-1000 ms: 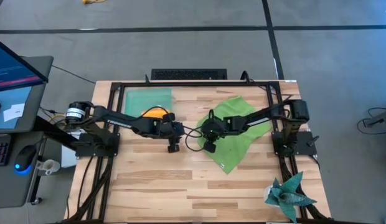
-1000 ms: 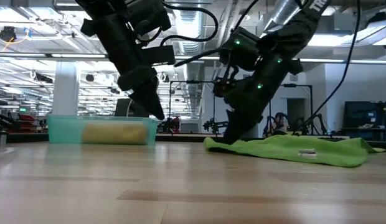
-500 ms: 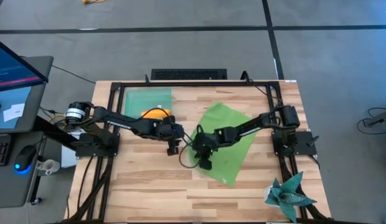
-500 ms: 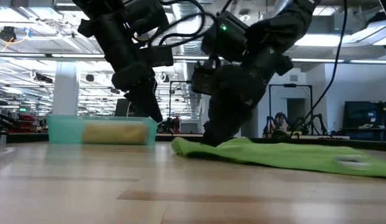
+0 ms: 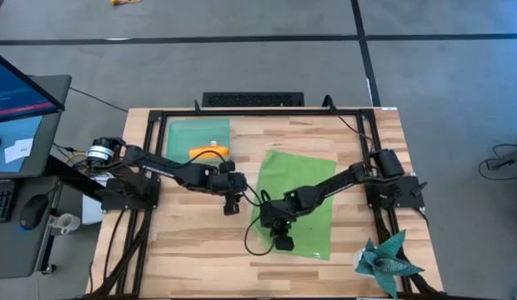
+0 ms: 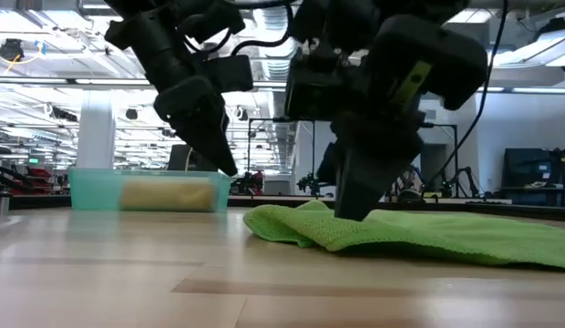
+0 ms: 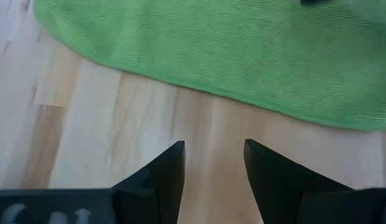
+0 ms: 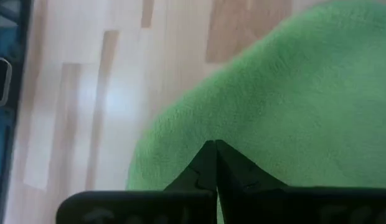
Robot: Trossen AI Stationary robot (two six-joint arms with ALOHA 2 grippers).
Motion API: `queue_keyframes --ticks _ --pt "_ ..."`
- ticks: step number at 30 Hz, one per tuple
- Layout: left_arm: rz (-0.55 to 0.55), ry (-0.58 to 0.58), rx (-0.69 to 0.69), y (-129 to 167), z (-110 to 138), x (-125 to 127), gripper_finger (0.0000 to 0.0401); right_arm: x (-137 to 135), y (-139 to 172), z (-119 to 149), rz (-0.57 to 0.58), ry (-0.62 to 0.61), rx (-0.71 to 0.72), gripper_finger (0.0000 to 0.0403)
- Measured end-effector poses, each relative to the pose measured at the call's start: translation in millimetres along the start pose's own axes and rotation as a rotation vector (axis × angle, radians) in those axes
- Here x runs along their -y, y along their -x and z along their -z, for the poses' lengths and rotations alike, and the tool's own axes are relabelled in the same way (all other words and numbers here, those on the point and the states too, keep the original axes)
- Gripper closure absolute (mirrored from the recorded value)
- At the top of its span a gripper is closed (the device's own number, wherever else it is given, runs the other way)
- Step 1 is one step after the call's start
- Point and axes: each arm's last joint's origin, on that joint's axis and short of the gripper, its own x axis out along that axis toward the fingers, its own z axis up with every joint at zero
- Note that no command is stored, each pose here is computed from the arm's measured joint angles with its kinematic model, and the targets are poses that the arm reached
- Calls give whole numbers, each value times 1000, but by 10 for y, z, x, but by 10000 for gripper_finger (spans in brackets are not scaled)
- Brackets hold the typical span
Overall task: Roll microfiber towels into tight, uniform cylinder then place into a basket
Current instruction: Roll the green microfiber cloth
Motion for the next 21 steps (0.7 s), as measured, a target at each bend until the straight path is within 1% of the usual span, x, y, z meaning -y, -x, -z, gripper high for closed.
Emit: queue_keyframes --ticks 3,5,7,11,14,17,19,21 --pt "13 -19 4 14 8 71 244 -112 65 -35 10 29 33 380" --pt "25 -32 17 25 5 123 244 -181 135 24 16 30 -10 379" --pt "39 -54 51 36 -20 173 244 -261 193 8 15 51 9 379" --pt "63 -88 166 60 -121 239 244 -424 376 64 121 90 6 379" --pt "88 -83 232 75 -184 259 244 -561 515 127 215 131 6 379" --pt "110 -87 244 79 -197 267 244 -715 626 192 289 179 24 379" --pt "111 -88 248 80 -200 267 244 -805 668 220 306 212 66 379" --pt "113 -84 265 84 -216 270 244 -854 700 339 331 231 54 379"
